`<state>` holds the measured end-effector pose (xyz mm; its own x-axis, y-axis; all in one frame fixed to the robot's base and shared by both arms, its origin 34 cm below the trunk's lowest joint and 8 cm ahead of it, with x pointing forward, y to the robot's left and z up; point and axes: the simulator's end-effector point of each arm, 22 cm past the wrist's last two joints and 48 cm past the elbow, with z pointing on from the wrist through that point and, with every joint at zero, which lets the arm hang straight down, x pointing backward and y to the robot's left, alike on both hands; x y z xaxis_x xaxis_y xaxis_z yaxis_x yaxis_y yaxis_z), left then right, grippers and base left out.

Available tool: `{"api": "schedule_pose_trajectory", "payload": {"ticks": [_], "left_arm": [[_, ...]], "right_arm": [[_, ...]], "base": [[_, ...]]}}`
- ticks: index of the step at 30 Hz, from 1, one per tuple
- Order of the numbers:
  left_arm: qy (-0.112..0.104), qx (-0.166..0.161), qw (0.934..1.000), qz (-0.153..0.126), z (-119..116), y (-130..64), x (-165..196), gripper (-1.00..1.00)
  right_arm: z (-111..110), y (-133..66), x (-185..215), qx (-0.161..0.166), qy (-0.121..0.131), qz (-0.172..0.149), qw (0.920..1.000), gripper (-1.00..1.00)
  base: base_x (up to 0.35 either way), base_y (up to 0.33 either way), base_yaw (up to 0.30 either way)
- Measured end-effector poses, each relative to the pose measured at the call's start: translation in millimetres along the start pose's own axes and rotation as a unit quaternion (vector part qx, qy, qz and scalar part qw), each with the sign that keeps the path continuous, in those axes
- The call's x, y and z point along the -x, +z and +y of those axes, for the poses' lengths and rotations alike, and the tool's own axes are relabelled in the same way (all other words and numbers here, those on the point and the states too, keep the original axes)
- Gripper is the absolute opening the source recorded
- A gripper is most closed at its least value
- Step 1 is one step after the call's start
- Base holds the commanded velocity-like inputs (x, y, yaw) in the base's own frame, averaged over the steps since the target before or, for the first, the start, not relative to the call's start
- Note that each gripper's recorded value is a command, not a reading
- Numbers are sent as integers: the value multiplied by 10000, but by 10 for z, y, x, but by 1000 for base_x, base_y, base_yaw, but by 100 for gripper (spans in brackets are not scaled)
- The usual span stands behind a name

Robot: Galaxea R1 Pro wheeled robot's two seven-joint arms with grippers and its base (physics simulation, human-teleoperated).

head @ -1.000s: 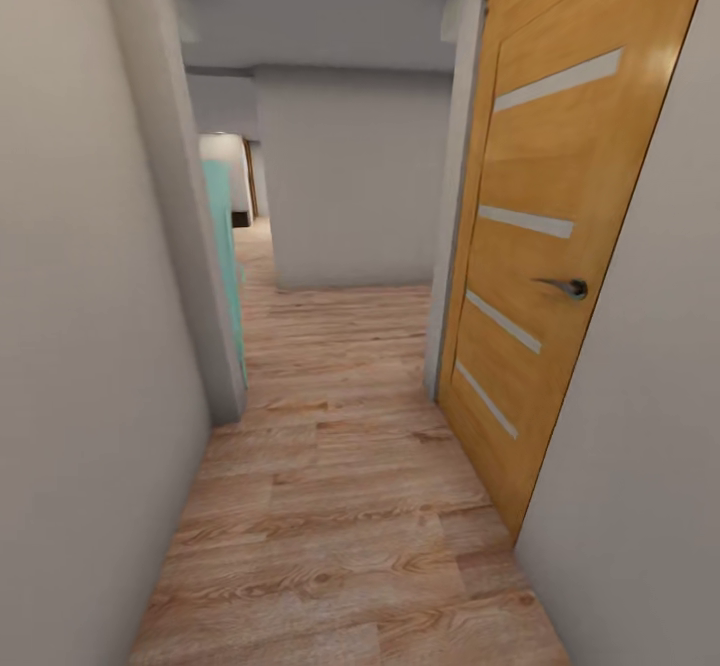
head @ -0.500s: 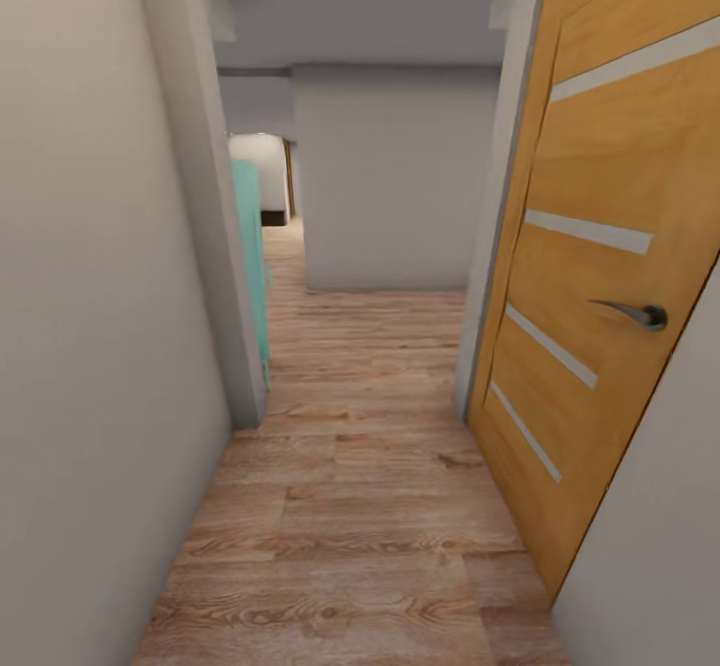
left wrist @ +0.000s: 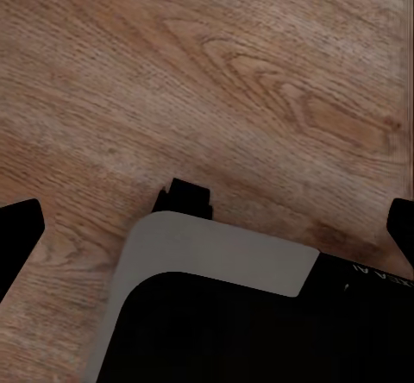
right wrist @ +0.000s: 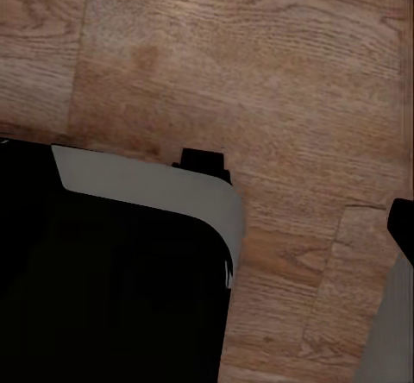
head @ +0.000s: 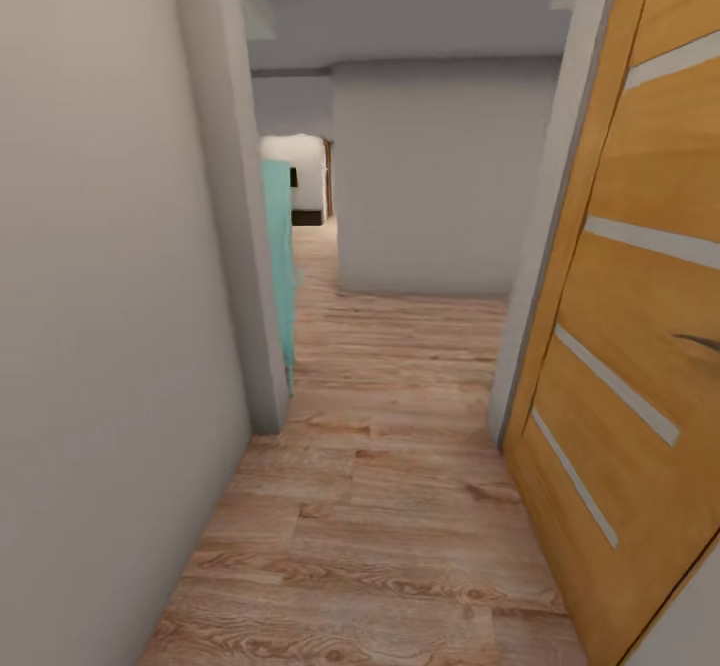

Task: Move the two storage containers from the living room to the garage. In the garage, place one container on the floor and stack the other container on top of it (either order is fine).

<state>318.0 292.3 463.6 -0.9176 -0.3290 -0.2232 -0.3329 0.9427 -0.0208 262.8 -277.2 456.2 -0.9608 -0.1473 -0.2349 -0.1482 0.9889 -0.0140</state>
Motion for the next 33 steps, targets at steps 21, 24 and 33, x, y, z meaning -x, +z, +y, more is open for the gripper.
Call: {"api": "schedule_pose_trajectory", "payload": {"ticks": [21, 24, 33], "left_arm": [[-6, 5, 10000, 11, 8, 0, -4, 100], [-6, 11, 10000, 12, 17, 0, -2, 100], [-6, 21, 10000, 9, 31, 0, 3, 100]], "right_arm": [[-29, -2, -5, -15, -25, 6, 10000, 100], [-24, -2, -6, -11, -24, 5, 10000, 100], [-11, -1, -5, -3, -24, 4, 10000, 100]], "base": [[314, -92, 6], [322, -1, 0], [322, 0, 0]]}}
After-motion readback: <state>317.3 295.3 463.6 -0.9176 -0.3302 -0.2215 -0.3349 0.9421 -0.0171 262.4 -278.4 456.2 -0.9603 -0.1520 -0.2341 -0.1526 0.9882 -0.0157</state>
